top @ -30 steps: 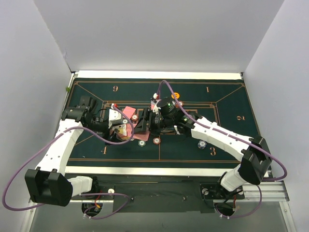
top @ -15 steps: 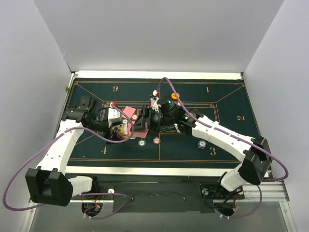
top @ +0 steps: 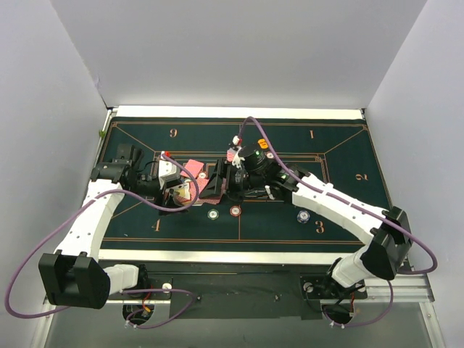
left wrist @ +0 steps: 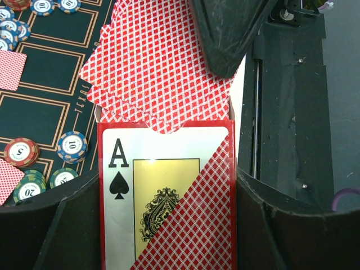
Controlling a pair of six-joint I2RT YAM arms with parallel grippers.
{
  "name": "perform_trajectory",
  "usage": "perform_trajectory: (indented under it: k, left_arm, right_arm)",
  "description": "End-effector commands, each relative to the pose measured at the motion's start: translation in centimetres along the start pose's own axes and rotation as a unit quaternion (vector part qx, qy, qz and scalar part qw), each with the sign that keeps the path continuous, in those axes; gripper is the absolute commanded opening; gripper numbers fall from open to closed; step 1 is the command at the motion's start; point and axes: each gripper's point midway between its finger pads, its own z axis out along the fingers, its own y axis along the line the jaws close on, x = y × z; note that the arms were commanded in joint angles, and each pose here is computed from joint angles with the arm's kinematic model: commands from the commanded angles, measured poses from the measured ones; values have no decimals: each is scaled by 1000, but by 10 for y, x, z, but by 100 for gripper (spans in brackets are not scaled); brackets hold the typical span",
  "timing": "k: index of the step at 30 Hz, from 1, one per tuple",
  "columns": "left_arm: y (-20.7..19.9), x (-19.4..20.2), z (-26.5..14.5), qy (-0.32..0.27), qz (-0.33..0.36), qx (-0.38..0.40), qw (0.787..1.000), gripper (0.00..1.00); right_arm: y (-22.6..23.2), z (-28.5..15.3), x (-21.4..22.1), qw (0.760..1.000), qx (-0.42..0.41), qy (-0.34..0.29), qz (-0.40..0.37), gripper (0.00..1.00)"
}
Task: Distribute texas hold em gaming equipment
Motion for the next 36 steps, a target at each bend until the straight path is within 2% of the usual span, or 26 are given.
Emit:
perform_trajectory:
  k: [1, 11, 27, 29, 36]
  left_arm:
    - [-4, -22, -3, -42, 21, 11, 999, 0]
    - [-2, -24, -4, -39, 23, 8, 999, 0]
    - [-3, -27, -6, -42, 26, 7, 999, 0]
    - [-3, -27, -6, -42, 27, 6, 999, 0]
    - [-4, -30, -7, -42, 34, 3, 999, 0]
  right_arm:
    - [24, -30, -15, 999, -28, -33, -15, 56]
    - [19, -36, -14, 998, -43, -48, -1, 54]
    - [0, -48, -24, 995, -16, -100, -10, 37]
    - [-1, -48, -26, 994, -18, -107, -8, 36]
    - [6, -40, -36, 991, -38, -125, -4, 45]
